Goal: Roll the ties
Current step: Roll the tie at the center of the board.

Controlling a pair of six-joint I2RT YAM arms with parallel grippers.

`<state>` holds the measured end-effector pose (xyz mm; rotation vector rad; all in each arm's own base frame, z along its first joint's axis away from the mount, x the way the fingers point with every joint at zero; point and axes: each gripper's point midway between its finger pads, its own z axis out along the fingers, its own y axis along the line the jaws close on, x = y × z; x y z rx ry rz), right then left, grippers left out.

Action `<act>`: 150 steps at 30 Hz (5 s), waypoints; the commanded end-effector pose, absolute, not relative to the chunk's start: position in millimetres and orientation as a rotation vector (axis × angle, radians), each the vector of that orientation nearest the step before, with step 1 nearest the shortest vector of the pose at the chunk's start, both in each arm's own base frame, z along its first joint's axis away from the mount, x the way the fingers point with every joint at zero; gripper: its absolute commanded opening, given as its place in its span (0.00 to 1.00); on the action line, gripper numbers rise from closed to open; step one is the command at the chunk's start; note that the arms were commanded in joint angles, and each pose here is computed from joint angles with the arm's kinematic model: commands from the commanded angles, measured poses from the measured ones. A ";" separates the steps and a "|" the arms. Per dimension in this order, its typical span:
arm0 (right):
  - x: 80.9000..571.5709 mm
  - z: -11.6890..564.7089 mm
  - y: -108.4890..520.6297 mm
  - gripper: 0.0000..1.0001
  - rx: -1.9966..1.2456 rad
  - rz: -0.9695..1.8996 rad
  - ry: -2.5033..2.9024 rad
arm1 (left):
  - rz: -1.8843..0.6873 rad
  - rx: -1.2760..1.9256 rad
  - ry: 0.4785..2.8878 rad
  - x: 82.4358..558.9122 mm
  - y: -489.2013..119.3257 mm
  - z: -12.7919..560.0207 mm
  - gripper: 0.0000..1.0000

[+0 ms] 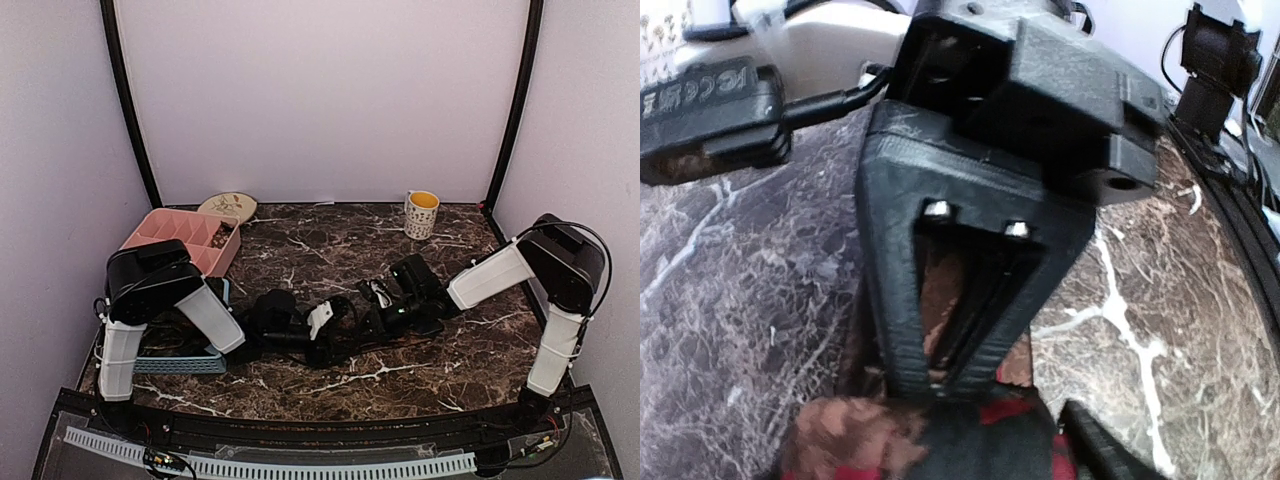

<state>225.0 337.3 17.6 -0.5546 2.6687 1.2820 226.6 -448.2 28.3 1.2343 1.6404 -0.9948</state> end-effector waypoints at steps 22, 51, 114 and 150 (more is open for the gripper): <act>199.7 57.8 344.8 0.47 -0.357 1.450 2.762 | -0.822 1.479 1.766 202.7 -427.2 -21.6 0.37; 190.7 -30.0 259.4 0.00 -0.064 1.203 2.984 | -0.933 1.346 1.594 212.5 -451.2 41.8 0.89; 217.3 78.3 307.4 0.22 -0.337 1.261 2.673 | -0.849 1.376 1.808 208.9 -412.0 -7.4 0.27; 210.0 64.0 365.0 0.42 -0.402 1.412 2.744 | -0.877 1.432 1.804 203.2 -414.0 -12.1 0.32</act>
